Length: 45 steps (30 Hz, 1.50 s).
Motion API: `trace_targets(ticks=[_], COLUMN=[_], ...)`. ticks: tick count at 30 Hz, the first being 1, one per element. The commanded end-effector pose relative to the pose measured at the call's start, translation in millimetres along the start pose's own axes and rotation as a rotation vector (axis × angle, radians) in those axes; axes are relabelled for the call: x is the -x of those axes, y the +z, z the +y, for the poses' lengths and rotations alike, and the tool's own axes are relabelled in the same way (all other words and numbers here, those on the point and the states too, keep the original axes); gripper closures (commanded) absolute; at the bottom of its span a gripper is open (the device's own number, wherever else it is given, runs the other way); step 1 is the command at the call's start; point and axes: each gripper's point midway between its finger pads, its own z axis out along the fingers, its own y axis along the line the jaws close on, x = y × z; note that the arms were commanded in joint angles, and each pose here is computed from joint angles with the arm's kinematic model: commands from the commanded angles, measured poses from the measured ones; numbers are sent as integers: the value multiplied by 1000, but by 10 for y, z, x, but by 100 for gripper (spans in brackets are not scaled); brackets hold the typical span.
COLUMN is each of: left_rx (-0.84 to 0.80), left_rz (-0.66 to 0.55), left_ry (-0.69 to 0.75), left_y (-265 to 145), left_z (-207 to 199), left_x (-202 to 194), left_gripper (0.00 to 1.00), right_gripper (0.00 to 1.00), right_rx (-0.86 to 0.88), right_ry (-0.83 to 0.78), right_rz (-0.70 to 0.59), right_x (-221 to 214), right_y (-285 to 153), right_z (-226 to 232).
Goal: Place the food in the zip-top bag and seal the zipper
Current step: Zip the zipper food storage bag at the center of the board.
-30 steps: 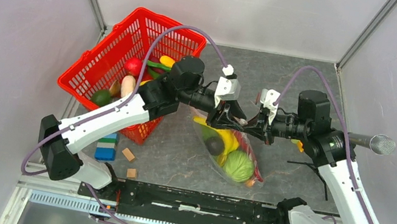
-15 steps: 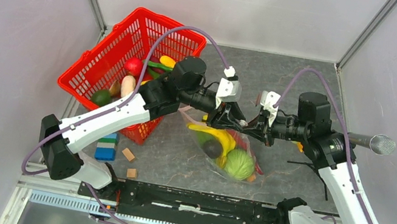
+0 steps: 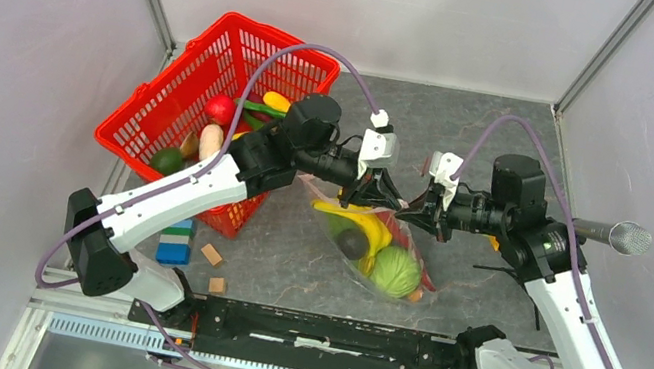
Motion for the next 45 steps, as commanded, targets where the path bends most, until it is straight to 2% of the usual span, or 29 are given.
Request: trace_targets(ticks=[1, 9, 22, 45], left_rx=[53, 96, 211, 392], left_rz=[25, 97, 178, 286], left_ry=[45, 73, 94, 21], left_y=[-72, -202, -395, -910], left_z=[59, 61, 210, 279], left_x=[68, -71, -298, -882], left_gripper=[86, 89, 88, 86], right_gripper=[100, 100, 100, 100], right_rx=[-45, -94, -110, -357], right_ry=[-104, -98, -131, -124], right_rz=[-90, -90, -104, -85], right_x=[289, 257, 227, 287], right_y=[-72, -110, -190, -484], right_z=[-43, -69, 30, -190])
